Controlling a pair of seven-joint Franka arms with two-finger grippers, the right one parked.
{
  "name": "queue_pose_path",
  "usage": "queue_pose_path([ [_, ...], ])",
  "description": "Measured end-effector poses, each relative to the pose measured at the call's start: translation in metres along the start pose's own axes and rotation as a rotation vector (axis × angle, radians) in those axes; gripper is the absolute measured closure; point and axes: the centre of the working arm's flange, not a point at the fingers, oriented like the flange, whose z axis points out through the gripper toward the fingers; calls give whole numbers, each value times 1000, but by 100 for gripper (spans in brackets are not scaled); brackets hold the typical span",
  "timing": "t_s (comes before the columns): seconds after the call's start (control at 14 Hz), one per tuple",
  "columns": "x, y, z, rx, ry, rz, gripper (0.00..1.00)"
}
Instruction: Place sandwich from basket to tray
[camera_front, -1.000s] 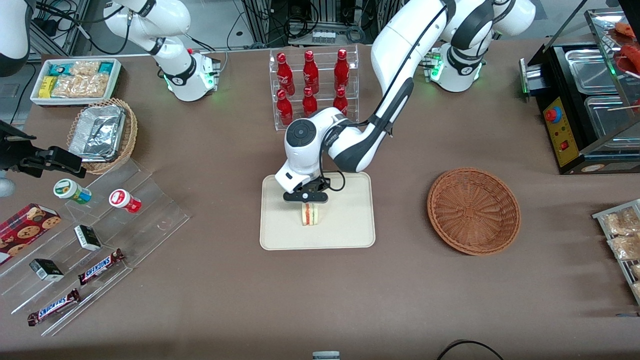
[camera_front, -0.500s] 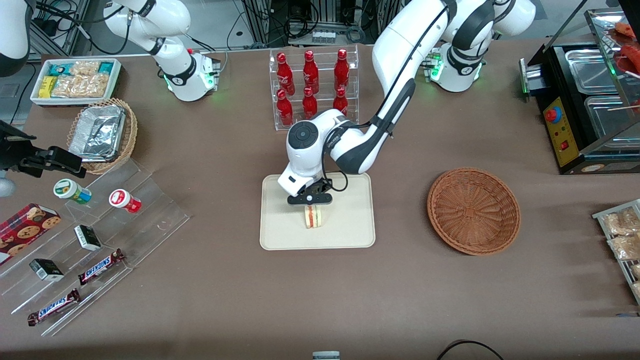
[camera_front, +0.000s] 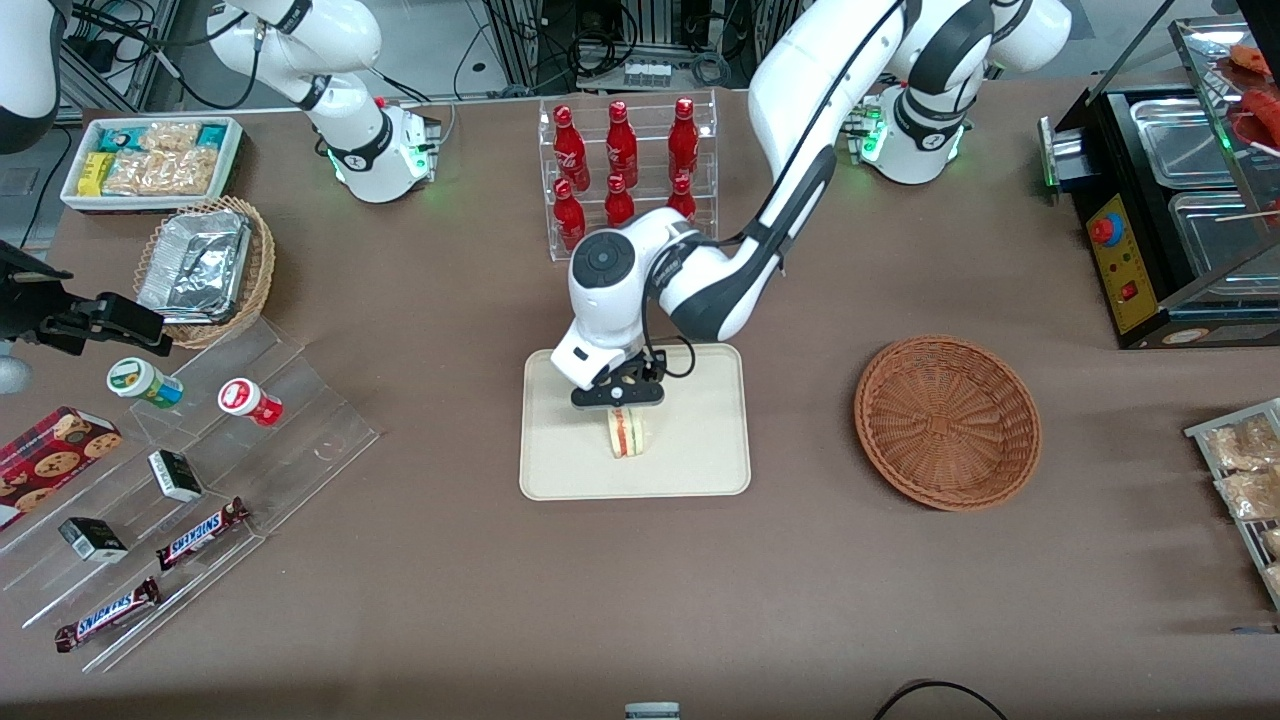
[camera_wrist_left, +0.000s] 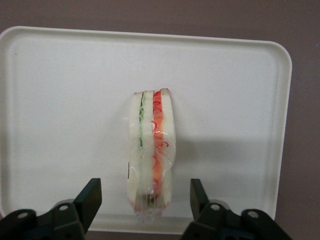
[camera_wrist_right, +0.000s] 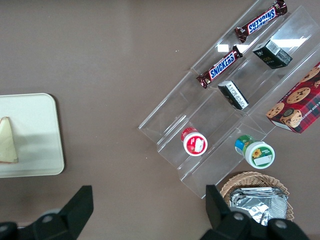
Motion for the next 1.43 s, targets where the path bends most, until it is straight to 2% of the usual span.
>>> queue_pose_path([
  [0.07, 2, -4, -23, 10, -2, -47, 5],
  [0.14, 4, -11, -48, 27, -6, -108, 0],
  [0.29, 12, -32, -102, 51, -2, -201, 0],
  [0.5, 46, -93, -182, 61, 8, -298, 0],
  [0.71, 58, -160, -238, 143, -42, -351, 0],
  [0.79, 61, -181, -254, 159, -56, -350, 0],
  [0.93, 69, -228, -288, 166, -74, -324, 0],
  [1.14, 78, -309, -334, 155, -124, -235, 0],
  [1.43, 78, -393, -373, 137, -158, -103, 0],
])
